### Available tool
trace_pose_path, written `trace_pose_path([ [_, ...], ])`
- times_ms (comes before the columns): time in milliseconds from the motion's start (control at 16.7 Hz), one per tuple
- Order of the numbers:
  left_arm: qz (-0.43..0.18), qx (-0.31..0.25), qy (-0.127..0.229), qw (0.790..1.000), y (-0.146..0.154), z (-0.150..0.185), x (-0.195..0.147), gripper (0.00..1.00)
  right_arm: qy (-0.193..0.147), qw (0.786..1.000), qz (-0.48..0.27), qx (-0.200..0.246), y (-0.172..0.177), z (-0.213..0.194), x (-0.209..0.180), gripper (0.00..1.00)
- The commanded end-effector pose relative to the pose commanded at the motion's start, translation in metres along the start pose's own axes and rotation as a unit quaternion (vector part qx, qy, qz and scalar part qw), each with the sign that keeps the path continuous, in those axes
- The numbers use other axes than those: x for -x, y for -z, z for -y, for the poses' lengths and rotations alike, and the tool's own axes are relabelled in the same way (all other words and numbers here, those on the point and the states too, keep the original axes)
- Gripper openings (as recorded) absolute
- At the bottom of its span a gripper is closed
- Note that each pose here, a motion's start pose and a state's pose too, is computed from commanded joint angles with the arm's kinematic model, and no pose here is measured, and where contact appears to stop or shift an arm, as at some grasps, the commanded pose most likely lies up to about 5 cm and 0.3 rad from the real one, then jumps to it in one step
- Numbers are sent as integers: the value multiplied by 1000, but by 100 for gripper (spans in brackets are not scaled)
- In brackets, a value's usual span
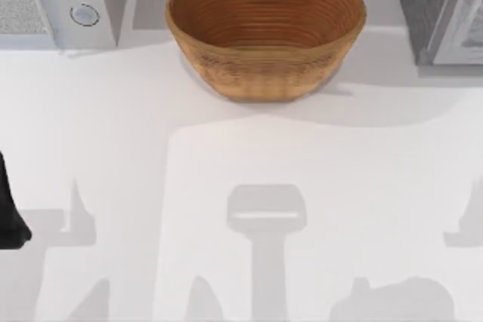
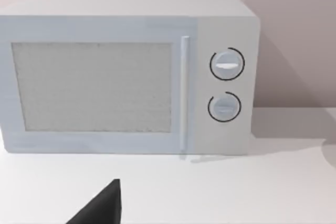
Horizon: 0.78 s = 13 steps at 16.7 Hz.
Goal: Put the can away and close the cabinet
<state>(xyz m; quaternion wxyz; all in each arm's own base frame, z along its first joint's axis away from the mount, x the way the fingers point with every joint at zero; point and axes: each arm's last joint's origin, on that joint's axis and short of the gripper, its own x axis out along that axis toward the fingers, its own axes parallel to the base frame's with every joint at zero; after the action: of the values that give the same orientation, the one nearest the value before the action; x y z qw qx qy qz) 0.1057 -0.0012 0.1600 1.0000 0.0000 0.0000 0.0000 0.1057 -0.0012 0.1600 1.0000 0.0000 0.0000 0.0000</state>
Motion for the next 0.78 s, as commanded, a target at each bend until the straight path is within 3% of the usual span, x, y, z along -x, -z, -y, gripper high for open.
trace_pose_path([
  [420, 0, 0, 0, 1000, 0, 0, 0, 100, -1, 1000, 0, -1, -16, -1, 0, 0],
  [780, 0, 0, 0, 1000, 0, 0, 0, 100, 0, 1000, 0, 0, -106, -4, -6, 0],
])
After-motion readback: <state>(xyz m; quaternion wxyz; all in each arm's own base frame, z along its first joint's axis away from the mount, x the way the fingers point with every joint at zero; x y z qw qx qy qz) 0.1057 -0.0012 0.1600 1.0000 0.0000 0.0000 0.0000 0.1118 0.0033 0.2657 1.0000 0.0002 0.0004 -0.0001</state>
